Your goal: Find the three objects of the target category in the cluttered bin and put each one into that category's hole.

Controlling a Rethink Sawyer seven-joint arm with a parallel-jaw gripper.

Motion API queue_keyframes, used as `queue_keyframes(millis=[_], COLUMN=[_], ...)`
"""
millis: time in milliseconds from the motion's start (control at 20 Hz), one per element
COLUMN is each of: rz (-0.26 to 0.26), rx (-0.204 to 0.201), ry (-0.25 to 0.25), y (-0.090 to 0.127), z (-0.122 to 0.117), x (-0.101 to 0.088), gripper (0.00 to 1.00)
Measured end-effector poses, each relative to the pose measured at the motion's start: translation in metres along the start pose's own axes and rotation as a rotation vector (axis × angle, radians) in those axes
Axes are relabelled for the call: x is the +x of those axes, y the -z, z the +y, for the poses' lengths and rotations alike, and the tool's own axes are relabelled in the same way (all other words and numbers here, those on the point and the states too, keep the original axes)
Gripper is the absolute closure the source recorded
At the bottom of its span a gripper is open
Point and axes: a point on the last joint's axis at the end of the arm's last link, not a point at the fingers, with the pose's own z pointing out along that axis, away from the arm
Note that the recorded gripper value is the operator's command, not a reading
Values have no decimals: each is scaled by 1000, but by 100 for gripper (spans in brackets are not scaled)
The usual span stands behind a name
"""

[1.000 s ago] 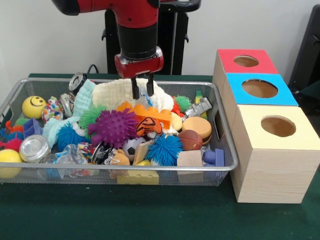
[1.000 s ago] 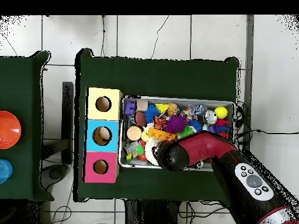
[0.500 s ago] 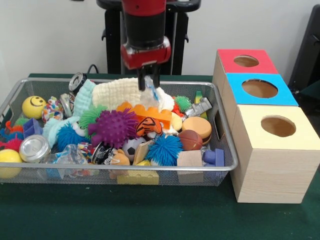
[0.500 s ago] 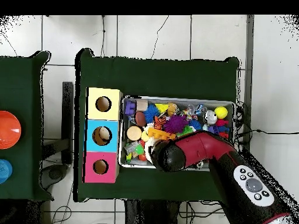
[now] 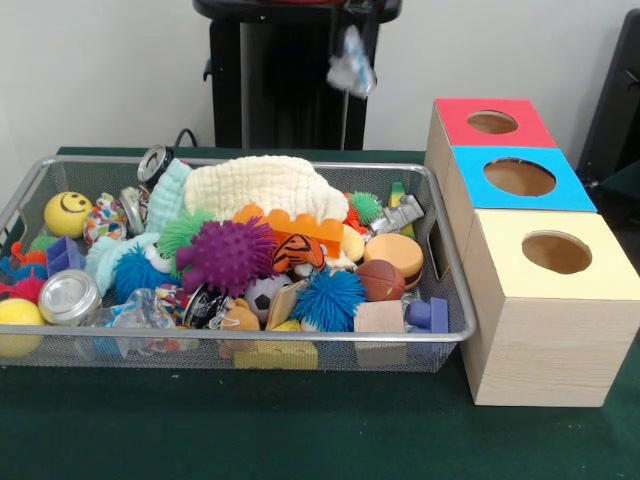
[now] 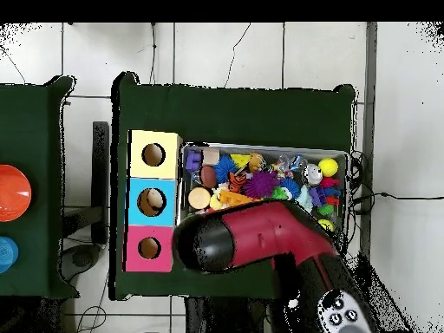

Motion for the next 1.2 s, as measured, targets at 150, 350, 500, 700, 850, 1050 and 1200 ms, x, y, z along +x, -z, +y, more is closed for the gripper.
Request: queue_keyframes(millis=[150,350,500,700,850,1050,1200], rz=[4,-35,-85,-190,-245,-323,-353], rx=[32,19,-24,-84,-108,-148,-175], ry=[-1,-21,-62,-138,-173,-228,-259], y=[35,52,46,22,7,-21,-42], z=[36,69,88,103,108,113,118], x=[3,6,5,0,-1,0,5], gripper=[100,100,100,100,100,100,100])
